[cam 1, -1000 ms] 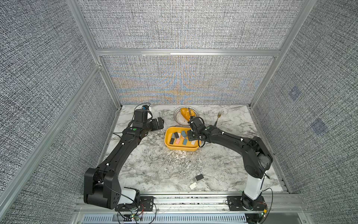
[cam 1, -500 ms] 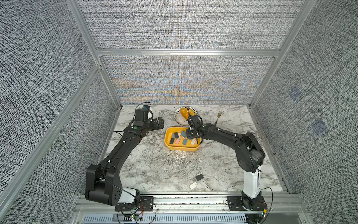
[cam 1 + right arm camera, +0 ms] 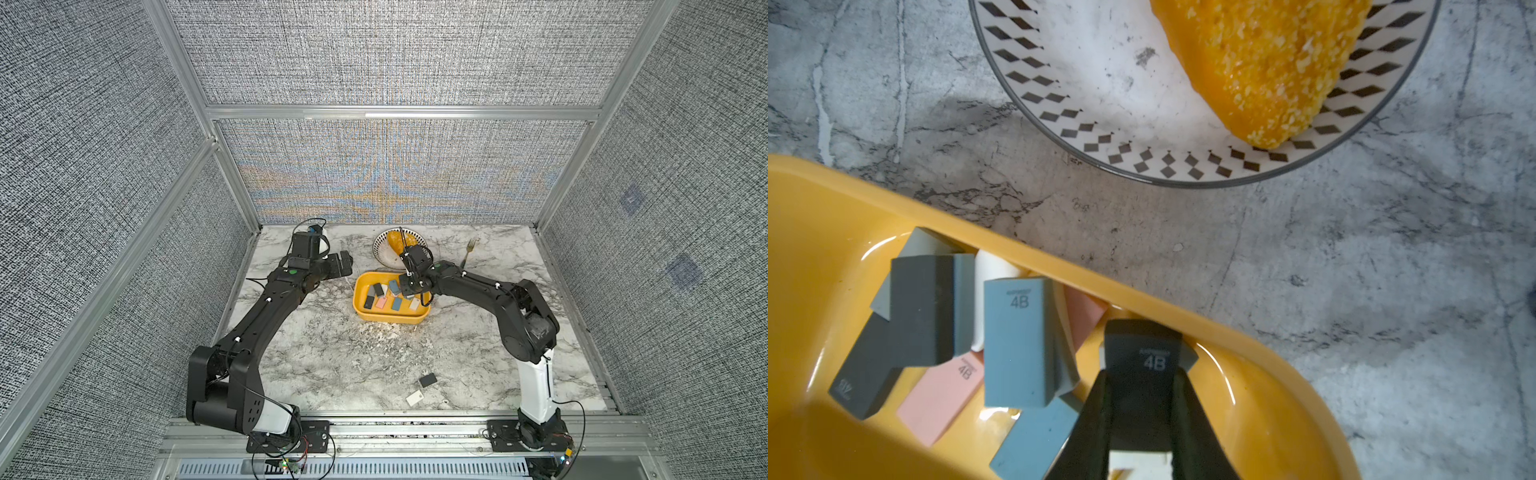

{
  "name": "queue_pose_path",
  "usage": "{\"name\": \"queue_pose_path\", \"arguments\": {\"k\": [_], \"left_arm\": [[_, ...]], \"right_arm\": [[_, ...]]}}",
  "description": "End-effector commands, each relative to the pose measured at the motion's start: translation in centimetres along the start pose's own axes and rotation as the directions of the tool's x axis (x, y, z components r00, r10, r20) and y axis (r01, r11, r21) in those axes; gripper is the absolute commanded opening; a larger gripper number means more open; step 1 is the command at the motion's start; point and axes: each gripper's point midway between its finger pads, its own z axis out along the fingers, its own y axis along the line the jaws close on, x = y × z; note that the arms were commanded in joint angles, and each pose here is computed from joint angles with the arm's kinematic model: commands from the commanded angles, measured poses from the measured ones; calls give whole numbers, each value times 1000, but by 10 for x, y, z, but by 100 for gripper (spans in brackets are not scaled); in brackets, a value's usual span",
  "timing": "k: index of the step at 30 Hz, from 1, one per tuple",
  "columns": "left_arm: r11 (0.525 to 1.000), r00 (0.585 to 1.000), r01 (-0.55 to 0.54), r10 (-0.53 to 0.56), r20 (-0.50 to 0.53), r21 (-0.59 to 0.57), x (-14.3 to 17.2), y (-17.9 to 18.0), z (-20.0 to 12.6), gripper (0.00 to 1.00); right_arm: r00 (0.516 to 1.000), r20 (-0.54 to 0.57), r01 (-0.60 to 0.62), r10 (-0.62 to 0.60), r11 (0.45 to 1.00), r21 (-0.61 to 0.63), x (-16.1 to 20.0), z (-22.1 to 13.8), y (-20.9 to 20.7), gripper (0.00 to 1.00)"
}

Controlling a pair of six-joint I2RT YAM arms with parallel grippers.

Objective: Put the eraser in the storage box
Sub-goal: Place the eraser in the storage box.

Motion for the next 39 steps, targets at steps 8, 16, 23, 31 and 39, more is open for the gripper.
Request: {"name": "queue_pose_path", "arguments": {"k": [8, 16, 23, 31, 39], "left_arm": [[1000, 1000, -14, 14, 8, 2, -4, -1, 2, 100], [1000, 1000, -15, 15, 7, -2, -3, 0, 2, 100], [1000, 1000, -16, 16, 8, 3, -4, -1, 1, 100], [1000, 1000, -14, 13, 9, 10, -4, -3, 0, 100], [1000, 1000, -15, 15, 23, 10, -5, -3, -7, 100]], "right_arm": [[999, -30, 11, -11, 1000, -2, 4, 6, 0, 27], [1000, -21, 10, -10, 1000, -8, 0, 4, 2, 37], [1000, 16, 1, -1, 1000, -25, -12, -12, 4, 47], [996, 85, -4, 7, 999, -34, -22, -51, 7, 57], [1000, 25, 17, -16, 999, -28, 47, -98, -1, 59]]}}
